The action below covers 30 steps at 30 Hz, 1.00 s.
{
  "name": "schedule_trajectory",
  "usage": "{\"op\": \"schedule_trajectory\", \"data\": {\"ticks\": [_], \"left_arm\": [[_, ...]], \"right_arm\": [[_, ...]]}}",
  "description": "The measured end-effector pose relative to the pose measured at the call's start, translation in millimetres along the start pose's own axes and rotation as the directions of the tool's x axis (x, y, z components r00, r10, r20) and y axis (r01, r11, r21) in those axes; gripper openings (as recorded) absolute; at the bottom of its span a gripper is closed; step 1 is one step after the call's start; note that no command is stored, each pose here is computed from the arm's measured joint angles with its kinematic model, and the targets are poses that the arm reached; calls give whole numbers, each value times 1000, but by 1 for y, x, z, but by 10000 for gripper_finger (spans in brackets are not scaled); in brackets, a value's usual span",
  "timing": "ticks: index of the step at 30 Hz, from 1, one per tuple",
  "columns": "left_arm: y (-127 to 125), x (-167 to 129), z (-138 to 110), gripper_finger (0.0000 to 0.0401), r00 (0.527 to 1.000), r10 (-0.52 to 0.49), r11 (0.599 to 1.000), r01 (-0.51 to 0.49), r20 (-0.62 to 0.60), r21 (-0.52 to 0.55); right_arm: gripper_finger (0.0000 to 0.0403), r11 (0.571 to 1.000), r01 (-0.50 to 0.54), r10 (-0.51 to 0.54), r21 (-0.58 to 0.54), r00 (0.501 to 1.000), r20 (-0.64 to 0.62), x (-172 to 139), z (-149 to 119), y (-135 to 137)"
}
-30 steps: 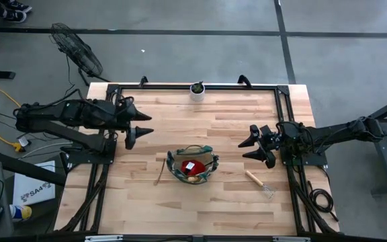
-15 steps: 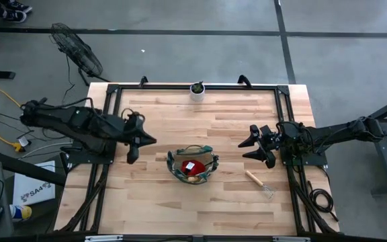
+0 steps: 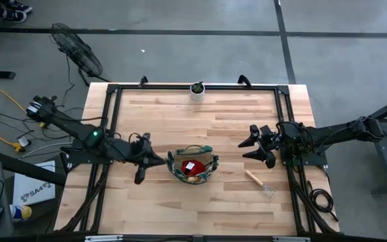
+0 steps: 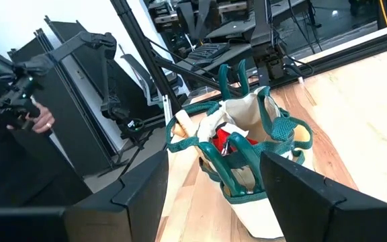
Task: Pick & Place Garden tools in Gardening bag
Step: Put the green shear scissors into the gardening bag
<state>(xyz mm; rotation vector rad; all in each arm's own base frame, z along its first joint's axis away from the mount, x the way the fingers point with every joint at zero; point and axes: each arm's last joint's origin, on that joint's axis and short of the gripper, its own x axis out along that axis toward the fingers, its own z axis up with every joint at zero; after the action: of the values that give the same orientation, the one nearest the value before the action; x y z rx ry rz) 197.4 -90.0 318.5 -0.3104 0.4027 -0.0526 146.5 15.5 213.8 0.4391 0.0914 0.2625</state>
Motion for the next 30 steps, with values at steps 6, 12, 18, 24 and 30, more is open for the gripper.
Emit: {"op": "schedule_trajectory", "data": {"ticks": [6, 12, 18, 24, 30], "left_arm": [[-10, 7, -12, 0, 993, -24, 999, 27, 118, -25], [-16, 25, -26, 0, 994, 61, 998, -59, 89, -22], [-20, 49, -45, 0, 987, 155, 985, -152, 40, -85], [-25, 54, -59, 0, 948, 306, 943, -289, 89, -162], [-24, 50, -60, 0, 926, 360, 924, -338, 114, -177]], "right_arm": [[227, 1000, 0, 0, 0, 1000, 0, 0, 0, 0], [227, 1000, 0, 0, 0, 1000, 0, 0, 0, 0], [227, 1000, 0, 0, 0, 1000, 0, 0, 0, 0], [227, 1000, -1, 1, 0, 1000, 0, 0, 0, 0], [227, 1000, 0, 0, 0, 1000, 0, 0, 0, 0]]}}
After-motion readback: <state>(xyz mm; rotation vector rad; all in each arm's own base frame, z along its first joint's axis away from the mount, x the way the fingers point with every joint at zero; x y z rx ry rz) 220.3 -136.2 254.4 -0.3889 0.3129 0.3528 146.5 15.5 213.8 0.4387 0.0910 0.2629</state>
